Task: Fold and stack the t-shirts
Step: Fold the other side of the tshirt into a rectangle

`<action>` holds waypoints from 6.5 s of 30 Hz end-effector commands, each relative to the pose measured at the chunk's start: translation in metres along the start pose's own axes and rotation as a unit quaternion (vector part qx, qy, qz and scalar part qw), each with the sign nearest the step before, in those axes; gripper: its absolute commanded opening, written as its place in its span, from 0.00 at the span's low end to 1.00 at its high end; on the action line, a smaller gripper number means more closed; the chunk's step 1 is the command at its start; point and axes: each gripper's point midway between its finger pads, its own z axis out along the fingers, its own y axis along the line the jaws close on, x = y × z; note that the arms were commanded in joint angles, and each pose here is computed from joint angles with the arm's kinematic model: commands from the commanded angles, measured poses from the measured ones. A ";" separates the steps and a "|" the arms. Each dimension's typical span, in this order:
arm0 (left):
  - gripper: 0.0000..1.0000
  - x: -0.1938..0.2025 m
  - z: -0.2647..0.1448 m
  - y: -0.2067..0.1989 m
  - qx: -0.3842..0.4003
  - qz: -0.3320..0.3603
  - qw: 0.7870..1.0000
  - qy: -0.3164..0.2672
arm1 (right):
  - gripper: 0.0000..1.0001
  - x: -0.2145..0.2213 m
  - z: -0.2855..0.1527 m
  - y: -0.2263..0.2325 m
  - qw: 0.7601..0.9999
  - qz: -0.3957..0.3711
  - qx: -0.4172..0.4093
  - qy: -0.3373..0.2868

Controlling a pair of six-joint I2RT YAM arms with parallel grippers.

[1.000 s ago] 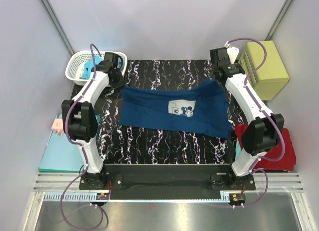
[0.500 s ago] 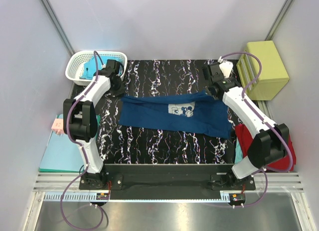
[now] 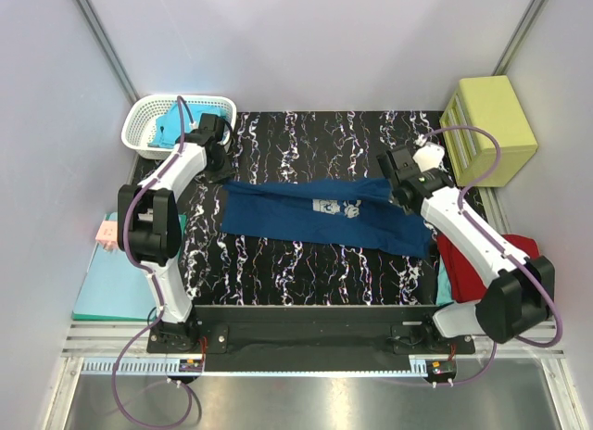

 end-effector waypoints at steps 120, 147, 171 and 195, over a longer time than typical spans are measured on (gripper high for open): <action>0.61 0.076 0.029 -0.060 0.045 0.095 0.993 0.061 | 0.25 0.025 0.082 0.045 0.987 -0.017 -0.047 0.150; 0.58 0.057 0.056 -0.070 0.042 0.090 0.991 0.094 | 0.21 0.047 0.170 0.025 0.965 0.065 0.015 0.254; 0.64 0.064 0.016 -0.106 0.117 0.114 0.985 0.055 | 0.26 0.009 0.088 0.011 0.985 0.053 -0.043 0.157; 0.58 0.117 0.058 -0.093 0.082 0.136 0.978 0.132 | 0.20 0.100 0.124 -0.005 0.961 0.022 0.017 0.276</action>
